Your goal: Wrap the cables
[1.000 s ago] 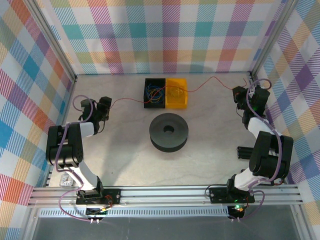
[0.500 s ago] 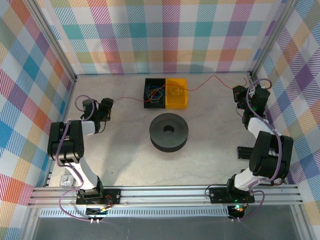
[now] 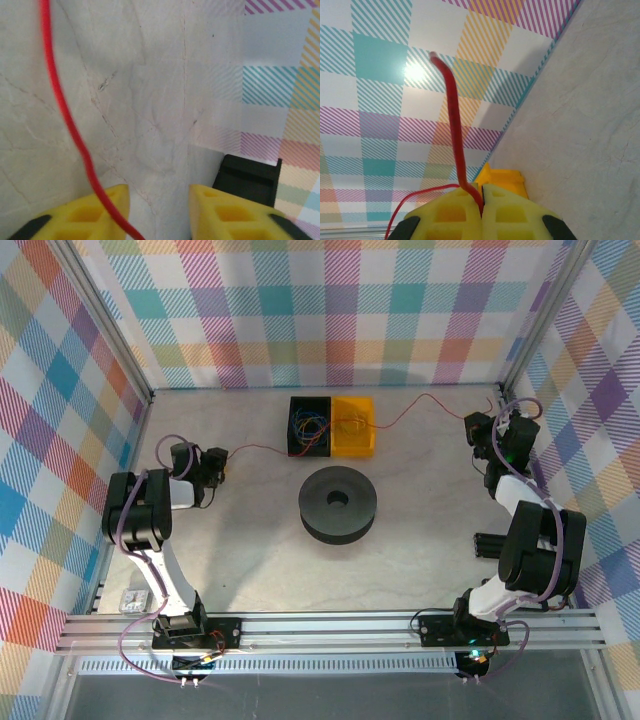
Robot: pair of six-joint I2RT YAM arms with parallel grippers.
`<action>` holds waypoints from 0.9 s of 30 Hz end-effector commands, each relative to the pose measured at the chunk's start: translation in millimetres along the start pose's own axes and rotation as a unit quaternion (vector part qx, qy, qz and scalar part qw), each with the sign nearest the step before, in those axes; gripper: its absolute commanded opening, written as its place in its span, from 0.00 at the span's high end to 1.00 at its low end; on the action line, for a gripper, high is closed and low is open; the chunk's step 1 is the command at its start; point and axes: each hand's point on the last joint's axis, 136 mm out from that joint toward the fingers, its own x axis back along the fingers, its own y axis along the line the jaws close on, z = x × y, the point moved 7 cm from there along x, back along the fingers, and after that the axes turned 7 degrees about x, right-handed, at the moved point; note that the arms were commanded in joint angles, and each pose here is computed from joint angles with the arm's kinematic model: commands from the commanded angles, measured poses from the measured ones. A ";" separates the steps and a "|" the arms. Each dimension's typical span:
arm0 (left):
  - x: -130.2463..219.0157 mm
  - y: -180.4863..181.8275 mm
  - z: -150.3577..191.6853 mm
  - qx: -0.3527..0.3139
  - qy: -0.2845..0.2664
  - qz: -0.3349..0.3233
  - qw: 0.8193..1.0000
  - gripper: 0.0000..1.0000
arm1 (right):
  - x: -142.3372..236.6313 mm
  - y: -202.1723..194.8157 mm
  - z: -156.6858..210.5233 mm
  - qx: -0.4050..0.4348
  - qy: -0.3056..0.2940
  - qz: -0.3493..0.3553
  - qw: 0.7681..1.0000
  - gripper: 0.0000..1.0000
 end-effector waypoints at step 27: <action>167.8 -205.1 30.9 -0.370 -0.143 0.016 0.918 1.00 | 6.1 27.2 54.0 0.136 0.216 0.083 0.963 0.08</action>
